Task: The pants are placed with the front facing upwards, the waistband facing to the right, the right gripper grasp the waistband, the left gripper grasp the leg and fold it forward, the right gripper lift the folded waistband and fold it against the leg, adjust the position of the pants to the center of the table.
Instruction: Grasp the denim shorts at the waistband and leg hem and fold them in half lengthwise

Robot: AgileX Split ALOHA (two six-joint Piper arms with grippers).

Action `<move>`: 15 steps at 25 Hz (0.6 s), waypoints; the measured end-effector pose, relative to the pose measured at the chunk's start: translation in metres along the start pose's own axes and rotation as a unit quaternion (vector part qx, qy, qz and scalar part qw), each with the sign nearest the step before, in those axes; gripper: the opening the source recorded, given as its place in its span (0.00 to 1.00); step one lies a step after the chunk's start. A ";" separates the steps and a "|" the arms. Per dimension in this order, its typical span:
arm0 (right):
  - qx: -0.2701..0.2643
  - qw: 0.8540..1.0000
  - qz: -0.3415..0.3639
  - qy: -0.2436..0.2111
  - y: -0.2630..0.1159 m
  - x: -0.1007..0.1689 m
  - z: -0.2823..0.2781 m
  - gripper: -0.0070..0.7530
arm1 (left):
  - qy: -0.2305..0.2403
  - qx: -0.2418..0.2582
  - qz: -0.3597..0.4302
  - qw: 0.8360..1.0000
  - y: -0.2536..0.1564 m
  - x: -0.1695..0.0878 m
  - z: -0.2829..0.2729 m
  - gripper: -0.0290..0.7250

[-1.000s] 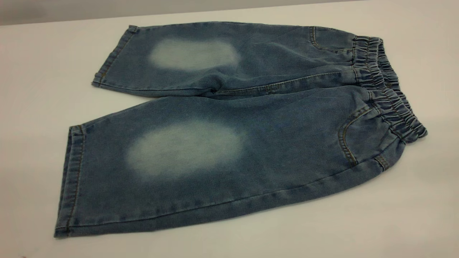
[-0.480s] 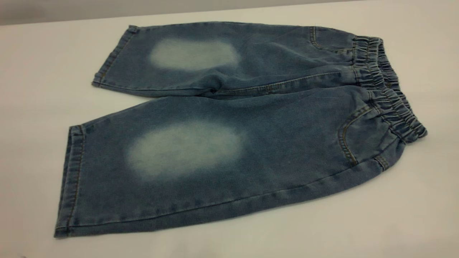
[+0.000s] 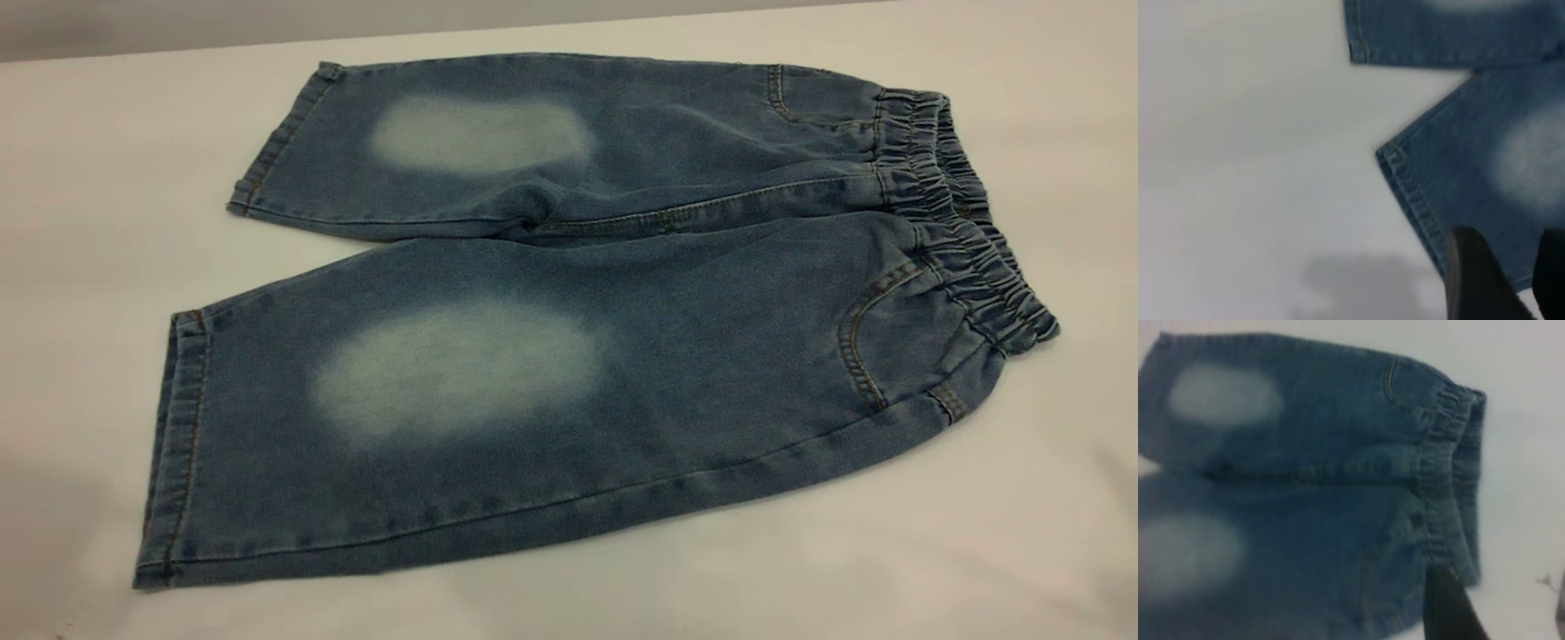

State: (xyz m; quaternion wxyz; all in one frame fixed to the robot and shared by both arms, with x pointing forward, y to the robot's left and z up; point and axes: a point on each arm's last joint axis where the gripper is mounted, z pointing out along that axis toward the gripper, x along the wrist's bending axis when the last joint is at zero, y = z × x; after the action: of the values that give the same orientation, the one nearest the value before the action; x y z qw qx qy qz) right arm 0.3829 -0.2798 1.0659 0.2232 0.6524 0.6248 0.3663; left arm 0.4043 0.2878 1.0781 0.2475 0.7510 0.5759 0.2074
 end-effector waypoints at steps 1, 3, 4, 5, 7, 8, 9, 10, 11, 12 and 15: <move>-0.005 1.000 0.005 0.002 0.002 0.000 0.003 0.39 | -0.003 0.003 -0.004 1.000 0.003 0.001 0.007 0.36; -0.010 1.000 0.008 0.001 0.005 -0.001 0.009 0.39 | -0.009 0.008 -0.016 1.000 0.008 0.003 0.020 0.36; -0.005 1.000 0.007 -0.001 0.005 -0.001 0.011 0.39 | -0.011 0.005 -0.020 1.000 0.010 0.003 0.023 0.36; 0.002 1.000 0.008 -0.002 0.005 -0.001 0.014 0.39 | -0.012 -0.003 -0.022 1.000 0.012 0.003 0.024 0.36; 0.029 1.000 0.011 -0.003 0.002 -0.002 0.021 0.39 | -0.013 -0.025 -0.012 1.000 0.015 0.003 0.024 0.36; 0.039 0.999 0.012 -0.004 0.001 -0.003 0.024 0.39 | -0.016 -0.035 -0.008 0.999 0.017 0.002 0.024 0.36; 0.050 0.999 0.014 -0.005 0.001 -0.003 0.029 0.39 | -0.020 -0.041 0.002 0.999 0.018 0.002 0.024 0.36; 0.061 0.998 0.015 -0.007 0.000 -0.004 0.034 0.39 | -0.026 -0.041 0.011 0.999 0.019 0.001 0.025 0.36; 0.071 0.997 0.014 -0.009 -0.001 -0.005 0.039 0.39 | -0.034 -0.041 0.021 0.998 0.019 0.000 0.027 0.36; 0.081 0.997 0.011 -0.010 -0.001 -0.006 0.044 0.39 | -0.043 -0.041 0.025 0.998 0.020 -0.001 0.029 0.36; 0.107 0.994 -0.001 -0.013 -0.003 -0.008 0.060 0.39 | -0.069 -0.032 0.038 0.996 0.022 -0.004 0.041 0.39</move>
State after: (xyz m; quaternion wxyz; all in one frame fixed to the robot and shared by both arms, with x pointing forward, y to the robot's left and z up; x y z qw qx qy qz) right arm 0.4267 -0.2774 1.0237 0.1610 0.6769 0.6576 0.2888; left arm 0.4448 0.2738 1.0593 0.3027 0.7765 0.5215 0.1827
